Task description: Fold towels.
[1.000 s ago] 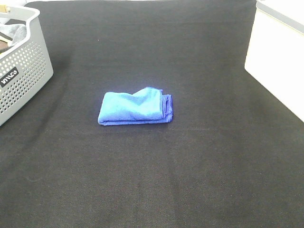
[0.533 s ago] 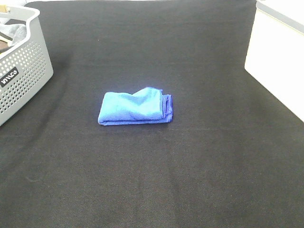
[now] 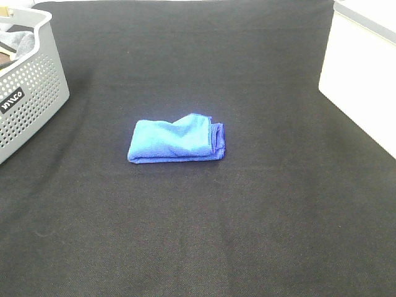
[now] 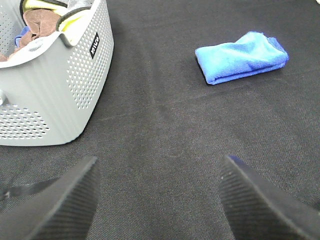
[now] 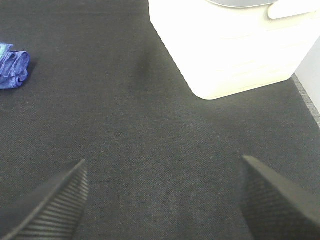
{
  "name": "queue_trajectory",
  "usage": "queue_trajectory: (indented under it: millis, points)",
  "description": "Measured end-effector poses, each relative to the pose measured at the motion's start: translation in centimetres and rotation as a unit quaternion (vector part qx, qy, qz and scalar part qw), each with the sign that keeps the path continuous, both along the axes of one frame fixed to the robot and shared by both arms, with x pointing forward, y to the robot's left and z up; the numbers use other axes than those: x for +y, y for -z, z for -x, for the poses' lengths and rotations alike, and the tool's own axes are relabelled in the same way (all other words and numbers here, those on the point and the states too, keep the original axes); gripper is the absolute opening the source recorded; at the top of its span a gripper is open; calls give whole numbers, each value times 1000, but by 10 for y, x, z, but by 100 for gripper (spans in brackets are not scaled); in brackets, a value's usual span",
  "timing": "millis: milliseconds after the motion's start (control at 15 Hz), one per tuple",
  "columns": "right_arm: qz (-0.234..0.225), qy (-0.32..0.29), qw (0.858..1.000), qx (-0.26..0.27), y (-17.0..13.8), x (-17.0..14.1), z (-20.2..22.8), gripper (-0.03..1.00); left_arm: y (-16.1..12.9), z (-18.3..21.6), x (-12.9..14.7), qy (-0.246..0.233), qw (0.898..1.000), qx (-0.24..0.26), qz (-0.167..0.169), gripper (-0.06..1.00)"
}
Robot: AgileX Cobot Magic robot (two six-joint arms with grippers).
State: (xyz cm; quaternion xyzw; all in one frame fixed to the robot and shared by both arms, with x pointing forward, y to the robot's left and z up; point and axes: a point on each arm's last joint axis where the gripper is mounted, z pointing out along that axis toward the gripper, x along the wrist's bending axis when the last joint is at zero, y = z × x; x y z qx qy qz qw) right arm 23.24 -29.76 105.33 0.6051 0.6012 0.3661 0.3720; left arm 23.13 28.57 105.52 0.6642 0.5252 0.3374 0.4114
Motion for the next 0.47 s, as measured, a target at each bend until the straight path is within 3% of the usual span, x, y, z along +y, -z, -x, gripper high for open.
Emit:
queue_trajectory:
  millis: [467]
  points:
    - [0,0,1000,0,0,0,0,77,0,0,0,0,1000,0,0,65]
